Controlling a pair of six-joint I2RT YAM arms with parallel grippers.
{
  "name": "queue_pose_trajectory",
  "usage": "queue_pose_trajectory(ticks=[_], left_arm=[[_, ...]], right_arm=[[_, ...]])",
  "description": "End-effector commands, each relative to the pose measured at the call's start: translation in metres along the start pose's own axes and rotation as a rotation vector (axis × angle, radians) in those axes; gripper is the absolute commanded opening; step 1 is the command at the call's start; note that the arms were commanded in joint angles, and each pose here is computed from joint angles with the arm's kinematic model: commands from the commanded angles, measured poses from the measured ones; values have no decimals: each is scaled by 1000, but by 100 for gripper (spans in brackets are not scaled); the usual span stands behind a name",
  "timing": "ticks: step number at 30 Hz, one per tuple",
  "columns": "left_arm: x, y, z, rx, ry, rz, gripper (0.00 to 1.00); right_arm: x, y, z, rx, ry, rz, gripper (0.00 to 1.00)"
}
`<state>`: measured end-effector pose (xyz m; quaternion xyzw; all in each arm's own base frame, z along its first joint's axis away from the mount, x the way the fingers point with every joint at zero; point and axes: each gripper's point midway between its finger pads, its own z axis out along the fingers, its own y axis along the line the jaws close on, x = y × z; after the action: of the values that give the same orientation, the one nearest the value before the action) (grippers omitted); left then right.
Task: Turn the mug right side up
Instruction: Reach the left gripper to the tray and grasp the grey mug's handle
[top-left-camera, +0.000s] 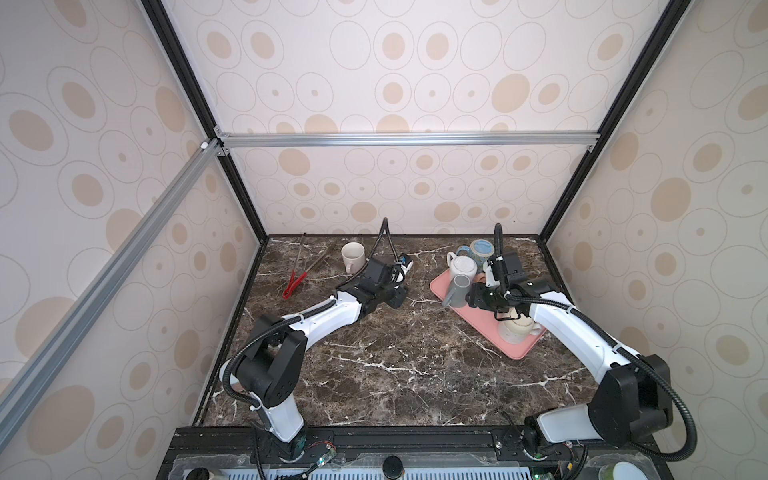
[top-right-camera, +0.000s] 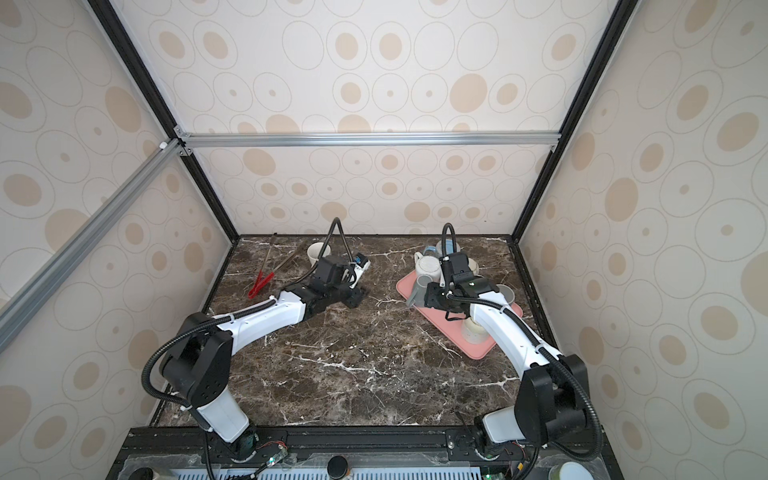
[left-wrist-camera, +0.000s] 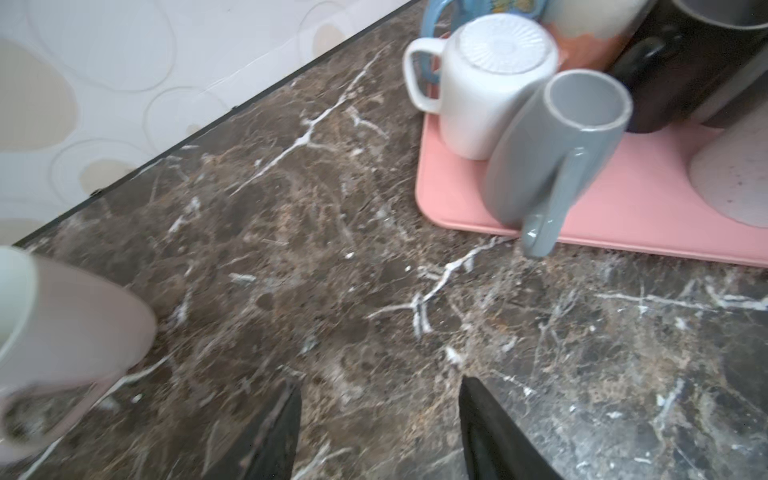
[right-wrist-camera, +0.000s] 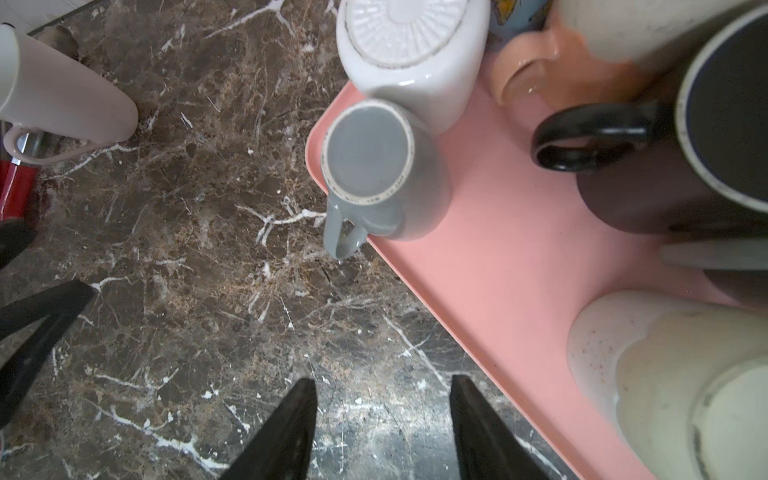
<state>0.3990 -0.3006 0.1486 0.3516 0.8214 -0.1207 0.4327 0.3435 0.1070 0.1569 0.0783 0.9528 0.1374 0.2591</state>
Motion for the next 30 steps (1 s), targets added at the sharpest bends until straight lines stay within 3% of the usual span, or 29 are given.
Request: queue_pose_trajectory(ticks=[1,13,22,30], left_arm=[[-39,-50,18,69,-132,226,66],[-44,-98,85,246,-42,89,62],[-30,-93,113,205,44,39,58],[-35,-93,121,208,47,23,47]], right_arm=[[2,-10,-14,-20,-26,51,55],[26,-28,-30,-33,-17,76,55],[44,-27,-33,-63,13,69,55],[50,-27,-22,-81,31,67,55]])
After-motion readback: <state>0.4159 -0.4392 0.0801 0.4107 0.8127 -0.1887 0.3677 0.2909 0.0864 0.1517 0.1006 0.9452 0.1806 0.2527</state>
